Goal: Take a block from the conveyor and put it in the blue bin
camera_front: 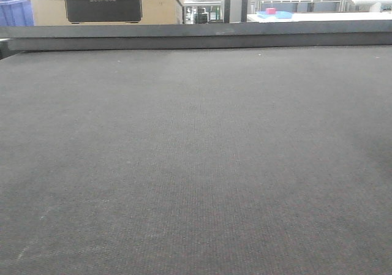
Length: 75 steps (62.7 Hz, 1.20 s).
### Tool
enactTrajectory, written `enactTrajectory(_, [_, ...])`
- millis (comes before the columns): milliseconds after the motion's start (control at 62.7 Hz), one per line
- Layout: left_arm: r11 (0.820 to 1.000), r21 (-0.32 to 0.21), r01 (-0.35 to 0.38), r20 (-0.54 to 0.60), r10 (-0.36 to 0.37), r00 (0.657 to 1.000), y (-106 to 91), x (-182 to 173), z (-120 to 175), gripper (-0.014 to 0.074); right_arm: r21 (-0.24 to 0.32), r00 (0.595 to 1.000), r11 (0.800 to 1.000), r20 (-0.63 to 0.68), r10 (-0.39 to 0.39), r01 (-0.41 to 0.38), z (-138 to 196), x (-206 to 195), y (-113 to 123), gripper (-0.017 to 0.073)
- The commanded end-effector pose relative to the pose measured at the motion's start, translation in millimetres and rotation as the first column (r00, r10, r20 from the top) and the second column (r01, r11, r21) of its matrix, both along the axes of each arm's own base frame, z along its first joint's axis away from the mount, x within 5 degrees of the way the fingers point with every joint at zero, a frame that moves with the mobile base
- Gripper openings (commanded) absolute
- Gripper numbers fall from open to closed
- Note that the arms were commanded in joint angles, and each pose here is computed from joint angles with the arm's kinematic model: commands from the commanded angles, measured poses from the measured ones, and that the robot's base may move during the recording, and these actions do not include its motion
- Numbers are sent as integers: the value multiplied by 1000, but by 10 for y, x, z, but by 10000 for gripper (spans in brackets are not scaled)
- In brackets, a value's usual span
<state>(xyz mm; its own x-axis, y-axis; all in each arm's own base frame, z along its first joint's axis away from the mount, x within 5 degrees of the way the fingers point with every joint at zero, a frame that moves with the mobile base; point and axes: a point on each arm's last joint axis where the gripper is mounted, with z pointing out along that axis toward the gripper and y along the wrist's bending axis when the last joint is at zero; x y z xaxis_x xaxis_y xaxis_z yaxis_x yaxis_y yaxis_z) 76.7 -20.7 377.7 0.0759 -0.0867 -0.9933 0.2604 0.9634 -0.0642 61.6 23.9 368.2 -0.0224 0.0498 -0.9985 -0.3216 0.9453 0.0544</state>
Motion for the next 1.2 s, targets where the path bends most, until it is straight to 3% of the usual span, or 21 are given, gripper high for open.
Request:
enactTrajectory(0, [1000,25,1,35,-2,999,24,-123,34,-111,-23,997,1000,70,-15,16,-13,-121,-41,-167])
enactTrajectory(144, [996,87,1,-21,0,1000,48,-232,-44,-111,-49,993,998,116,-24,30,-73,-280,-85,-167])
enactTrajectory(1181, [996,86,3,-23,-2,1000,52,-255,-48,-111,-69,998,998,68,-8,12,-139,-330,-83,-167])
